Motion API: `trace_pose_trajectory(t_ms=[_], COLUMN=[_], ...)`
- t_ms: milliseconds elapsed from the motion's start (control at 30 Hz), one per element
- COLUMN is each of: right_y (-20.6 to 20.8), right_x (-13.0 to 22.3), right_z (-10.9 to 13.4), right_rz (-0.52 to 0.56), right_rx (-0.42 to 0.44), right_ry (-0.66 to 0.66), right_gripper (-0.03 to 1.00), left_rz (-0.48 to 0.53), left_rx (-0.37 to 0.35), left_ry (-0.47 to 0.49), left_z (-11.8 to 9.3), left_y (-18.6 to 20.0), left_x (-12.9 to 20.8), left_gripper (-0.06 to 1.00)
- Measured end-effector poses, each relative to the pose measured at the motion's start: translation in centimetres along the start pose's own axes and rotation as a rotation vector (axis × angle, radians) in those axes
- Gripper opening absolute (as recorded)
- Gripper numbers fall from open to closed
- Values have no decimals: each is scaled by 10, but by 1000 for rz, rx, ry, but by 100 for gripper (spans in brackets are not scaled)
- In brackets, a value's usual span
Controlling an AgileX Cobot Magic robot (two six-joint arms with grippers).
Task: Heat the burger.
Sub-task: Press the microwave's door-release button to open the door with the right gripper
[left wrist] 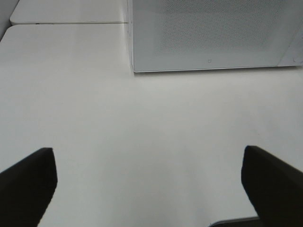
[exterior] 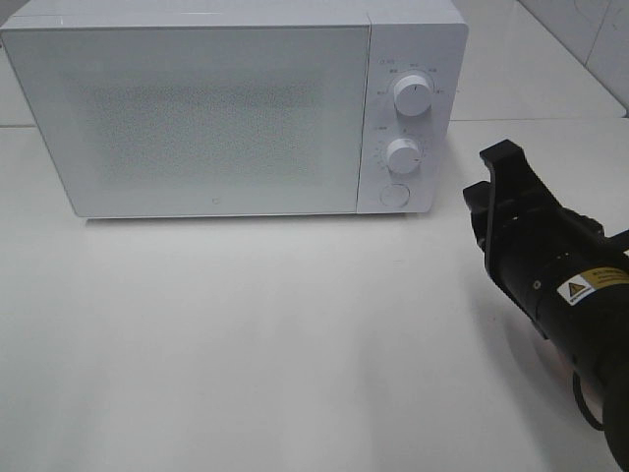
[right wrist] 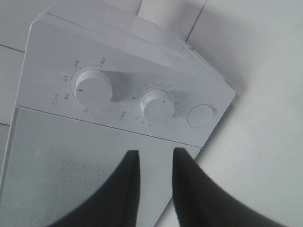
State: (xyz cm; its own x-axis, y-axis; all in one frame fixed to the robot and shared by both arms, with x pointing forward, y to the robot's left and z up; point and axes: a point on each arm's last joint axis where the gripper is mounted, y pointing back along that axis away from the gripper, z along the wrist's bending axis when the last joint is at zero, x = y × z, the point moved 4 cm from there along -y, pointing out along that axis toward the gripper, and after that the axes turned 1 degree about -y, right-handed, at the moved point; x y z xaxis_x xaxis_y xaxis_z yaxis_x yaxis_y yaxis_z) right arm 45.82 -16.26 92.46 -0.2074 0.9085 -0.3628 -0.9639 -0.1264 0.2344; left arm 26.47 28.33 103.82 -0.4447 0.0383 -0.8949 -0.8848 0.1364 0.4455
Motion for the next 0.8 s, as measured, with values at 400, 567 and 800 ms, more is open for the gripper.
trace_pose_trajectory(t_ms=[400, 567, 800], right_y=[0, 0, 0], right_x=[0, 0, 0], right_z=[0, 0, 0], right_rz=[0, 0, 1], right_rx=[0, 0, 1], right_ry=[-277, -364, -464], right_gripper=[9, 1, 1], left_rz=[0, 0, 0], left_rx=[0, 0, 0], left_ry=[0, 0, 0], left_z=[0, 0, 0], left_y=[0, 0, 0], left_x=[0, 0, 0], left_gripper=[98, 98, 98])
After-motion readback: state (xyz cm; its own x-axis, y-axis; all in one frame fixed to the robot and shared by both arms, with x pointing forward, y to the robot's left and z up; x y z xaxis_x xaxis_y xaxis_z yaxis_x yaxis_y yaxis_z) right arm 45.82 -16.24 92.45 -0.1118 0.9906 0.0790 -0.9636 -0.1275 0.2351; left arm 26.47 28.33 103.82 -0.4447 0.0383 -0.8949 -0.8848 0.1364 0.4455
